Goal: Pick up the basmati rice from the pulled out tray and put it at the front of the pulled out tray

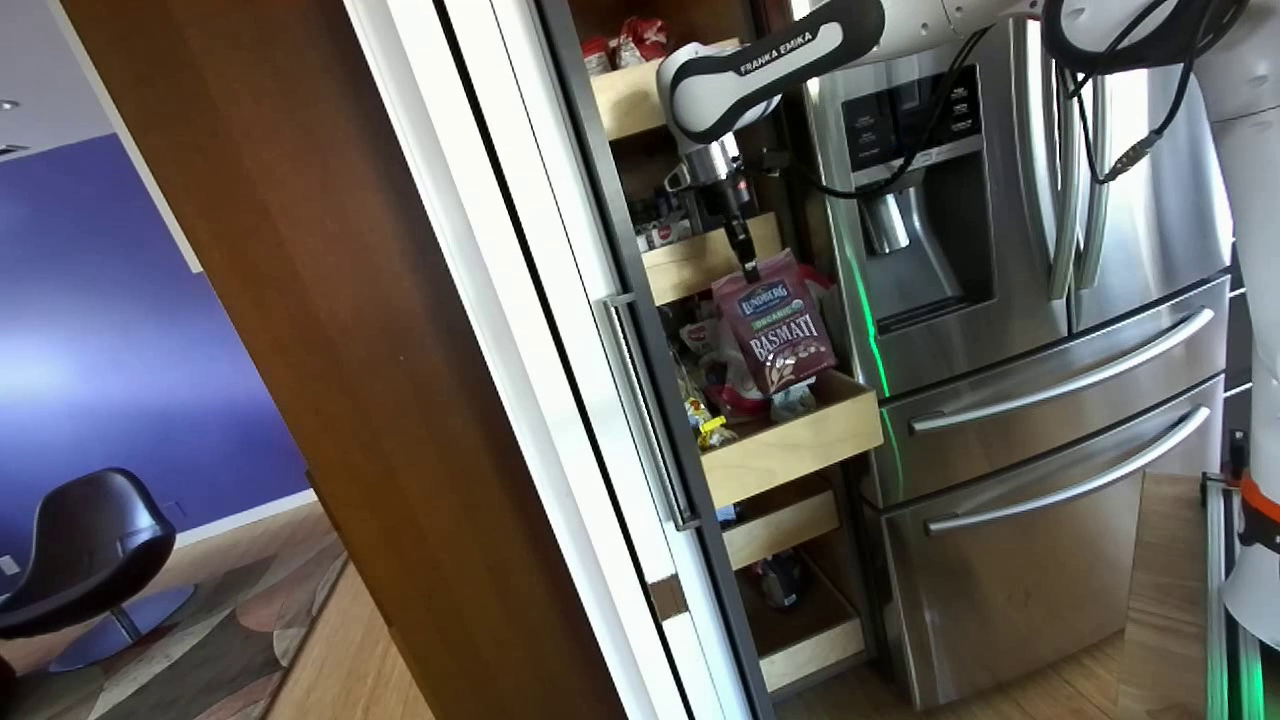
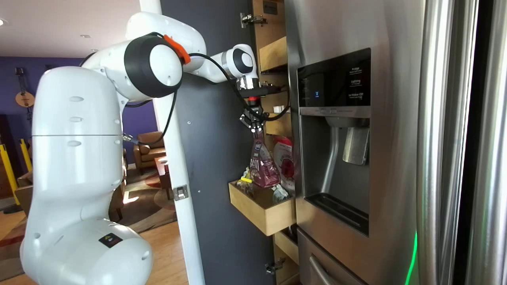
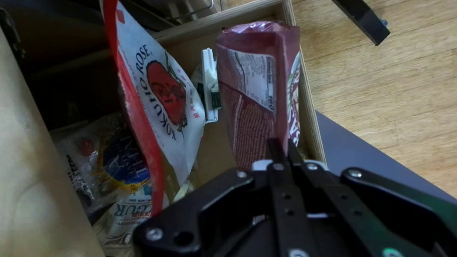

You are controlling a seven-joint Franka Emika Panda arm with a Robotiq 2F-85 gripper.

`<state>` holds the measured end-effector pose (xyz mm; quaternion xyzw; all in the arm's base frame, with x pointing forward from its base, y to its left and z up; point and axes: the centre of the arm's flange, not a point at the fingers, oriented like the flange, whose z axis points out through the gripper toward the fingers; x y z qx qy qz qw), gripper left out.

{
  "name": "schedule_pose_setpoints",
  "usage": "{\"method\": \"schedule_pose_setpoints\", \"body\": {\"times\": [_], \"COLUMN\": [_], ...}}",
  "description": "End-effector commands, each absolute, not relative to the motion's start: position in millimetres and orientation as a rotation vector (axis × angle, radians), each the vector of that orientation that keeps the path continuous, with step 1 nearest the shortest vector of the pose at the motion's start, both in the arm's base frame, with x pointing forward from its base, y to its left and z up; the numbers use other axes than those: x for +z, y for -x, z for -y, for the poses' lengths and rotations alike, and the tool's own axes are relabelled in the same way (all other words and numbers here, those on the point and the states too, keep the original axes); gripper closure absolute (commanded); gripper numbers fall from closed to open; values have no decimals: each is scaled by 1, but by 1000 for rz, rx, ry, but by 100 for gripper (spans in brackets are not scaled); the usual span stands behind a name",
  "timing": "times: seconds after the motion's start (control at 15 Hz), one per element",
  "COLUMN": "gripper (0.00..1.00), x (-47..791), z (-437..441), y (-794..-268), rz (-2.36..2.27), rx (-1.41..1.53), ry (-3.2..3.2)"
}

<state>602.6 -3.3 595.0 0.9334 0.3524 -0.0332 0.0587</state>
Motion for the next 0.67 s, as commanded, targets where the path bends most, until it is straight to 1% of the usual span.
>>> {"method": "schedule_pose_setpoints", "body": {"times": [0.0,0.6], "gripper": [99,99], "x": [585,544], "z": [11,12], "y": [-593,-596], "rz": [-1098,-1155], "rx": [-184,-326], "ry": [-2810,-2829]}}
